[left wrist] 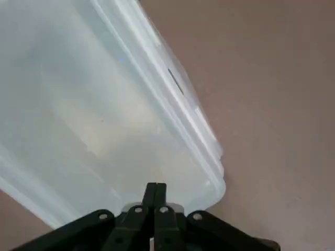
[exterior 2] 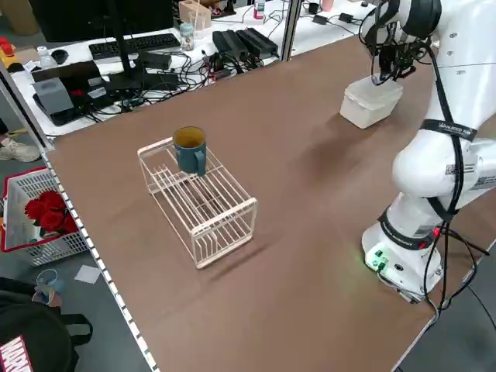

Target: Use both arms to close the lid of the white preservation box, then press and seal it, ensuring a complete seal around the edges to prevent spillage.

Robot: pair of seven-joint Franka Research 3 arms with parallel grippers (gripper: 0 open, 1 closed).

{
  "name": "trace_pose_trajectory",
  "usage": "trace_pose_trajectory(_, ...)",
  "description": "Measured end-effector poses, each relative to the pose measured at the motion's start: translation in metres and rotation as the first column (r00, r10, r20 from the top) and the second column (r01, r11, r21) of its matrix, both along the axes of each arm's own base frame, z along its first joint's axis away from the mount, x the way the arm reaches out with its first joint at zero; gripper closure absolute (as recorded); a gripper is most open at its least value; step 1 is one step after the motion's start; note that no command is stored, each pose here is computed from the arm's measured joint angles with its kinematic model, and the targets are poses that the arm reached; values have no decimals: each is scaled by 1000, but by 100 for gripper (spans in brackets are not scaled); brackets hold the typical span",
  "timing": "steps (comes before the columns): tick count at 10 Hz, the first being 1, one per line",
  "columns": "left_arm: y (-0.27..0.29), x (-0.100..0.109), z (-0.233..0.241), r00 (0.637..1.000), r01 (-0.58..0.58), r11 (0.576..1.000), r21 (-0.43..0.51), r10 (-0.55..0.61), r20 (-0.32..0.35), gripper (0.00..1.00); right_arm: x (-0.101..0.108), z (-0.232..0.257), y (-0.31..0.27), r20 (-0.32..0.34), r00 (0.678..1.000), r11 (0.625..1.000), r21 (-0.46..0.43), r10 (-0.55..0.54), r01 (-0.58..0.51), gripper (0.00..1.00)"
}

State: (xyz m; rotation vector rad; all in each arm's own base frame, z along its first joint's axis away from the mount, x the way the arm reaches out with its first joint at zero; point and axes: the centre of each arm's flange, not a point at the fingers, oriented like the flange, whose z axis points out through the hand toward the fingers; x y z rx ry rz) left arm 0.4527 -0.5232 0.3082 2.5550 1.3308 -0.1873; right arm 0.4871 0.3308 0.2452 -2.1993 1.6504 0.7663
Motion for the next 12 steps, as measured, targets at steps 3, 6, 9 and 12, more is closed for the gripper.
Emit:
trace_pose_trajectory(3,0,0,0,1000,0,1000,0,0,1,99,-1,-2,0,8,1000,1000,-5,-5,5,99)
trace_pose_trajectory(6,0,1,0,1000,-1,1000,0,1,2,99,-1,-2,0,7,1000,1000,-7,-10,10,99)
trace_pose_trajectory(9,1,2,0,1000,-1,1000,1,1,2,99,-1,-2,1,3,1000,1000,-10,-20,20,99)
trace_pose_trajectory(12,1,2,0,1000,-2,1000,1,2,4,99,-2,-3,6,4,999,999,-16,-31,31,99)
